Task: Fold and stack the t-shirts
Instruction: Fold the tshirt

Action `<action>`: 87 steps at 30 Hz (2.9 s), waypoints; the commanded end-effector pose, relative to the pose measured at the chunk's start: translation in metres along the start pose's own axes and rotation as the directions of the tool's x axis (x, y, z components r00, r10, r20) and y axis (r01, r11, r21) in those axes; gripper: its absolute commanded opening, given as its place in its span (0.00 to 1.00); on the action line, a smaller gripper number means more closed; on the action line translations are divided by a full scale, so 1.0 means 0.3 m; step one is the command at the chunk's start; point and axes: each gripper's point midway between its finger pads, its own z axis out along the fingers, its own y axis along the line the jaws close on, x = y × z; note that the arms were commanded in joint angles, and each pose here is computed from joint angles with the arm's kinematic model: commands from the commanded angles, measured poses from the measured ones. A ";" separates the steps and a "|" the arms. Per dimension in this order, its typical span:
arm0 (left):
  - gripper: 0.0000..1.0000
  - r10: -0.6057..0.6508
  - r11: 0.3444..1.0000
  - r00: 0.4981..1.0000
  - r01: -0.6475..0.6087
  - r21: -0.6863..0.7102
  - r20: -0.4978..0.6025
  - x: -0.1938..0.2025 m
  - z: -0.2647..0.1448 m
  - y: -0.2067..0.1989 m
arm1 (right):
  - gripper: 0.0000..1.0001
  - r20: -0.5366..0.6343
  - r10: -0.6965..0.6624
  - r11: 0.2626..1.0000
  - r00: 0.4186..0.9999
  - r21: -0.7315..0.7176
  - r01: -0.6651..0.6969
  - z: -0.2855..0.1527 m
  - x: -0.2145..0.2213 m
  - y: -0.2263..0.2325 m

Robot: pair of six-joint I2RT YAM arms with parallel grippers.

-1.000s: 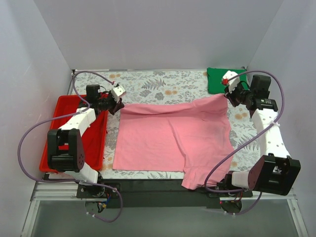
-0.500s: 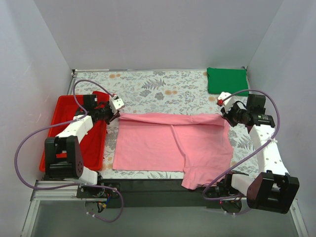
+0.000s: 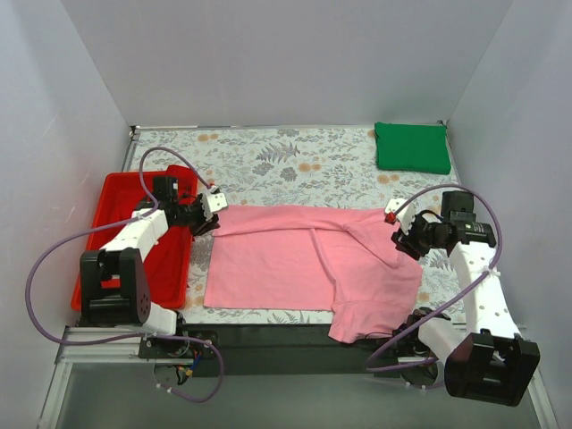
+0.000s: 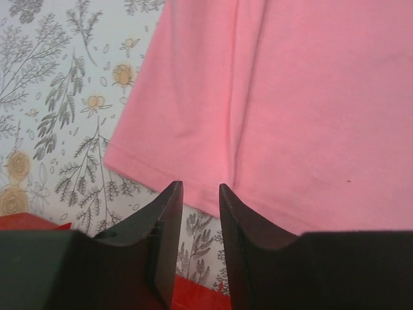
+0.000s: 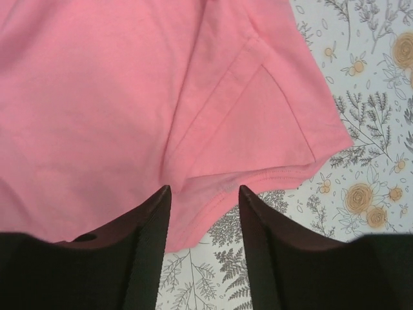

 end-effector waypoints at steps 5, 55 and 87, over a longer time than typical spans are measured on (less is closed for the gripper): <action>0.34 0.074 0.994 0.994 -0.080 0.076 0.081 -0.105 -0.069 -0.075 | 0.60 -0.052 -0.068 0.995 0.996 -0.082 0.063 -0.040 0.019 0.058; 0.31 -0.005 0.894 0.992 -0.051 0.444 0.125 -0.631 0.650 -0.602 | 0.32 -0.291 0.710 0.667 0.641 -0.015 -0.745 0.218 0.223 -0.212; 0.33 -0.275 0.863 0.954 0.191 0.468 0.117 -0.781 0.997 -0.527 | 0.32 -0.154 0.768 0.611 0.622 -0.115 -0.783 0.332 0.117 -0.334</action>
